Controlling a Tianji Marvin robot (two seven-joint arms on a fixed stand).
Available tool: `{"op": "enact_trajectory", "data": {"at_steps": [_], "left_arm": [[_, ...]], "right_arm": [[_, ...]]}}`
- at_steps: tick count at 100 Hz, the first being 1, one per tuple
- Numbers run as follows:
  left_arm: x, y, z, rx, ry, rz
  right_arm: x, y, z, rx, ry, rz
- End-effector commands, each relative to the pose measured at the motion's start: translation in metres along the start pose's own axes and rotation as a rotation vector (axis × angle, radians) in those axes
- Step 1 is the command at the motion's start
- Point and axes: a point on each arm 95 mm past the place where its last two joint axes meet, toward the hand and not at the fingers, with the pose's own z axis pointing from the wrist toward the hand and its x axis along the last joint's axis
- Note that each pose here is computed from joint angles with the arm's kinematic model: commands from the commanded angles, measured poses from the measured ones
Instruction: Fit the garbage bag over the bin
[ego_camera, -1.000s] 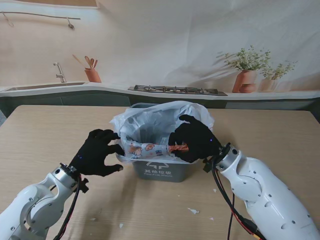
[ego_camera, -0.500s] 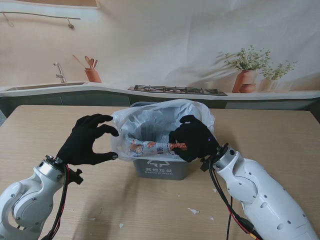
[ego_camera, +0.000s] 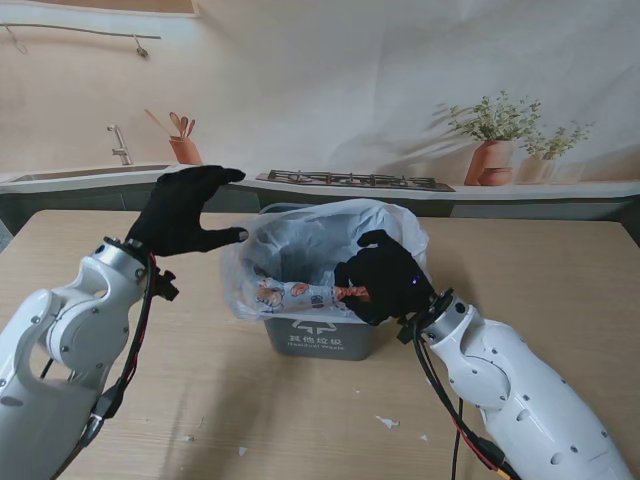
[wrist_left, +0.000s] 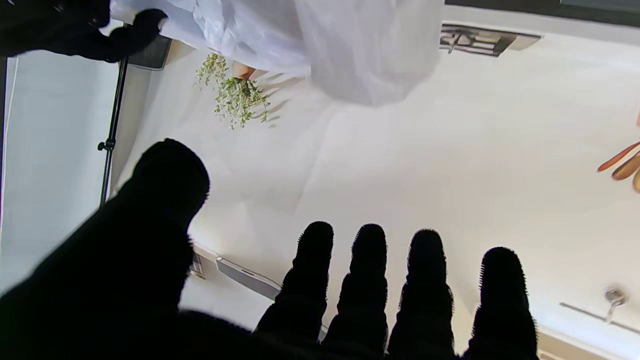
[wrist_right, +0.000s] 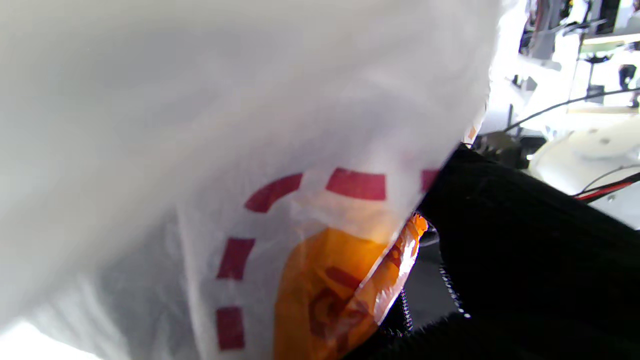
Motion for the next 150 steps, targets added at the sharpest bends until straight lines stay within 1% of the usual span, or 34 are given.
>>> {"op": "enact_trajectory", "data": {"at_steps": [1, 5, 14, 25, 32, 41, 55, 67, 71, 77, 82, 90, 94, 103, 115, 136, 150], "left_arm": [[0.001, -0.009, 0.008, 0.003, 0.006, 0.028], [0.000, -0.008, 0.011, -0.024, -0.016, 0.024], [-0.001, -0.005, 0.017, -0.074, -0.060, -0.014], [-0.009, -0.001, 0.024, -0.130, -0.096, 0.009], [-0.015, 0.005, 0.027, -0.175, -0.124, -0.005], [-0.023, 0.012, 0.031, -0.213, -0.145, -0.021], [-0.034, 0.021, 0.031, -0.273, -0.172, -0.056], [-0.041, 0.030, 0.034, -0.304, -0.213, -0.126], [-0.042, 0.033, 0.035, -0.311, -0.224, -0.137], [-0.045, 0.039, 0.038, -0.310, -0.234, -0.140], [-0.045, 0.043, 0.041, -0.300, -0.241, -0.160], [-0.044, 0.048, 0.045, -0.263, -0.246, -0.176], [-0.043, 0.049, 0.047, -0.239, -0.242, -0.179], [-0.041, 0.051, 0.051, -0.213, -0.235, -0.192], [-0.039, 0.052, 0.055, -0.208, -0.238, -0.208], [-0.041, 0.057, 0.067, -0.178, -0.253, -0.174], [-0.043, 0.062, 0.076, -0.132, -0.278, -0.174]], "right_arm": [[0.004, -0.004, -0.001, 0.008, -0.004, 0.009], [0.005, -0.004, -0.001, 0.006, -0.005, 0.008], [0.007, -0.003, -0.002, 0.001, -0.004, 0.005], [0.008, -0.003, -0.003, -0.002, -0.004, 0.005], [0.009, -0.003, -0.003, -0.003, -0.002, 0.007], [0.009, -0.003, -0.002, -0.002, 0.003, 0.009], [0.008, -0.004, -0.001, 0.003, 0.007, 0.010], [0.007, -0.004, -0.001, 0.002, 0.007, 0.010], [0.007, -0.004, -0.001, 0.001, 0.006, 0.010], [0.007, -0.004, -0.001, -0.002, 0.004, 0.009], [0.006, -0.003, -0.001, -0.004, 0.004, 0.009], [0.006, -0.004, -0.001, -0.006, 0.004, 0.011], [0.006, -0.004, -0.001, -0.006, 0.006, 0.012], [0.007, -0.005, -0.001, -0.005, 0.008, 0.016], [0.007, -0.006, 0.000, -0.003, 0.008, 0.020], [0.007, -0.007, 0.001, 0.001, 0.009, 0.026], [0.007, -0.009, 0.002, 0.009, 0.017, 0.036]]}}
